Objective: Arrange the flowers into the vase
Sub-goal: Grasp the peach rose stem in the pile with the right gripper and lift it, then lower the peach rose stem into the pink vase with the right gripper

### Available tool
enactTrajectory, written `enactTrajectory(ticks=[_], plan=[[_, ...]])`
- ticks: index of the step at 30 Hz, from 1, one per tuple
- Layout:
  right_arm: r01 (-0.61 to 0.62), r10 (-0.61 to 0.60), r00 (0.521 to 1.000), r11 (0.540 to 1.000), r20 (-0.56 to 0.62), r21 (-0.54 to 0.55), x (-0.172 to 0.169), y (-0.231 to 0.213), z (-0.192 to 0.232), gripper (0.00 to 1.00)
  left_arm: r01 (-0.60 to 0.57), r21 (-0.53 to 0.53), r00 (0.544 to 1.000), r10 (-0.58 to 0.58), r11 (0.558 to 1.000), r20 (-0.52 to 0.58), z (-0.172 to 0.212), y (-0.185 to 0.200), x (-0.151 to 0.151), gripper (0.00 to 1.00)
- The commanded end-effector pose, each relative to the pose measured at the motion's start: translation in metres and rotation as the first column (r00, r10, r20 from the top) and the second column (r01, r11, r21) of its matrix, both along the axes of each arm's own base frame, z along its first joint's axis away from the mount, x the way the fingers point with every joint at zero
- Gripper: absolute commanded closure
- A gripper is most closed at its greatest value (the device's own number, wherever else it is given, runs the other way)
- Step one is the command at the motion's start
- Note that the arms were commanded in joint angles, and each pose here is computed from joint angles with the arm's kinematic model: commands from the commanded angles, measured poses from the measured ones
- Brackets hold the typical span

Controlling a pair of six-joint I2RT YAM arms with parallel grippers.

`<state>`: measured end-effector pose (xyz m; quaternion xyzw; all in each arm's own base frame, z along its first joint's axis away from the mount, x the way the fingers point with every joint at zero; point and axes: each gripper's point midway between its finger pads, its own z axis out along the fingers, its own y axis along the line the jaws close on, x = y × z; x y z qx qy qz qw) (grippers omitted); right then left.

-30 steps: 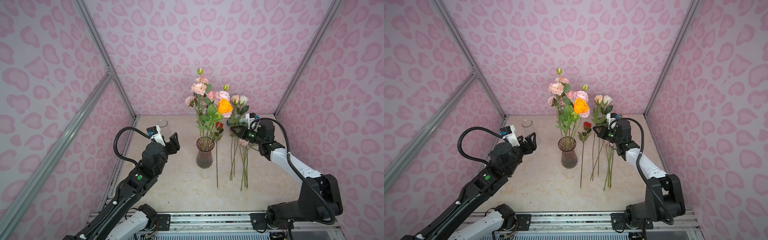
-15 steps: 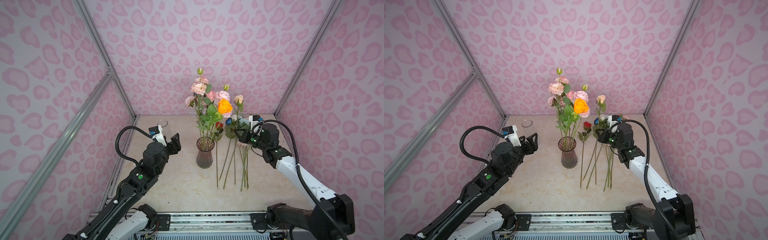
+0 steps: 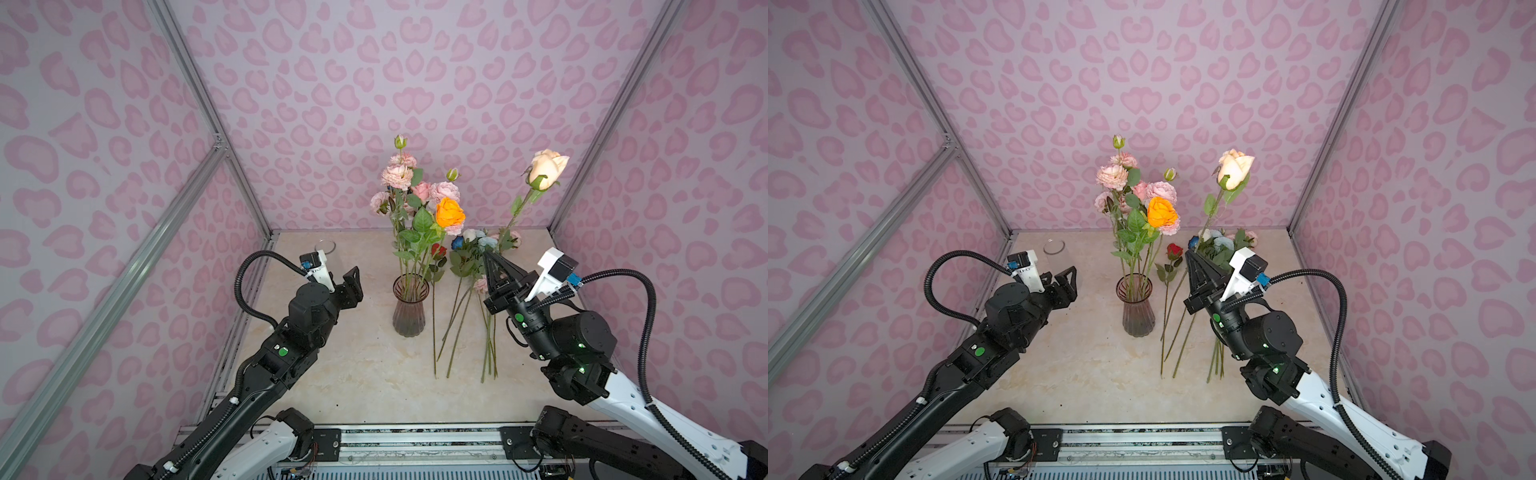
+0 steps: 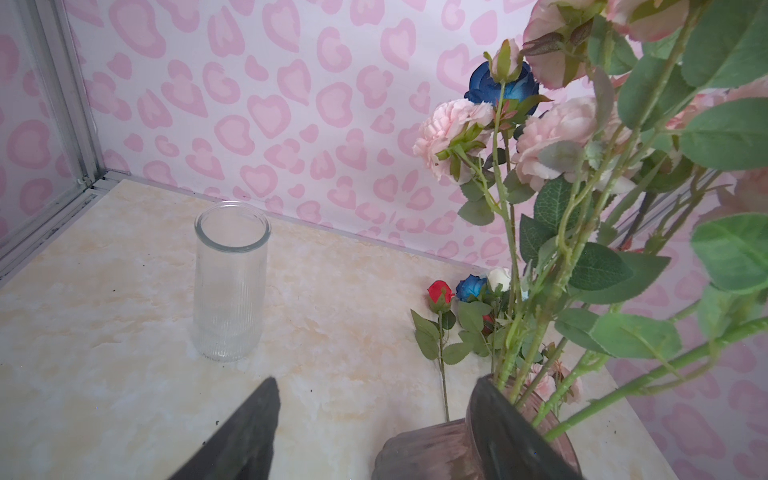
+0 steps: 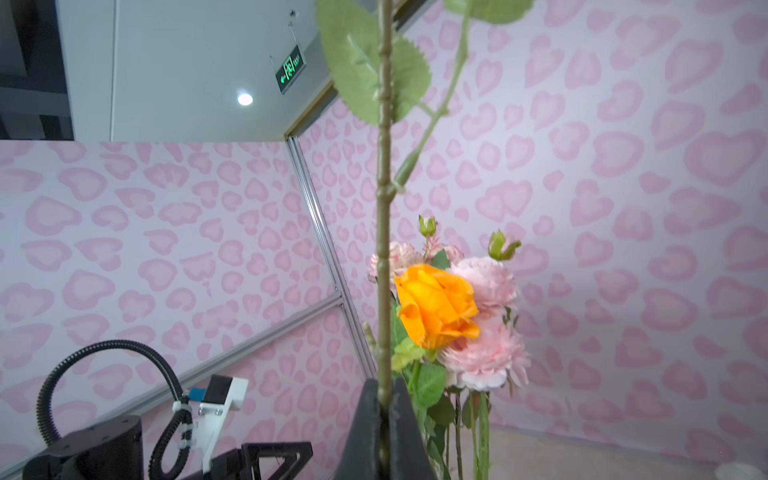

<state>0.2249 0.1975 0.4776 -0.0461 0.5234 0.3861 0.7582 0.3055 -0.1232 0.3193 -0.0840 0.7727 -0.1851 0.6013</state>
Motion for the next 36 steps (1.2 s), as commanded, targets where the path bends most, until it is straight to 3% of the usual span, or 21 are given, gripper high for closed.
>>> enactTrajectory(ticks=[1,7,14,26,36], plan=[[0.119,-0.127,0.982,0.991,0.136,0.063,-0.004,-0.011,0.038,1.00,-0.003,-0.010,0.999,0.004,1.000,0.033,0.009,0.001,0.001,0.26],[0.152,-0.162,0.963,0.986,0.217,0.061,0.009,0.013,0.062,1.00,-0.020,0.000,0.999,0.020,1.000,0.041,0.010,0.005,0.001,0.26],[0.182,-0.185,0.966,0.983,0.180,0.031,0.040,0.039,0.055,1.00,-0.010,-0.003,0.999,0.010,1.000,0.039,0.010,0.003,0.001,0.25],[0.224,-0.222,0.968,0.974,0.114,-0.011,0.073,0.054,0.006,1.00,0.010,-0.014,0.999,-0.010,1.000,0.036,0.009,-0.001,0.000,0.26],[0.179,-0.181,0.983,0.970,0.005,-0.163,0.076,0.074,-0.058,1.00,0.009,-0.015,0.999,-0.009,1.000,0.038,0.010,0.000,0.000,0.26]])
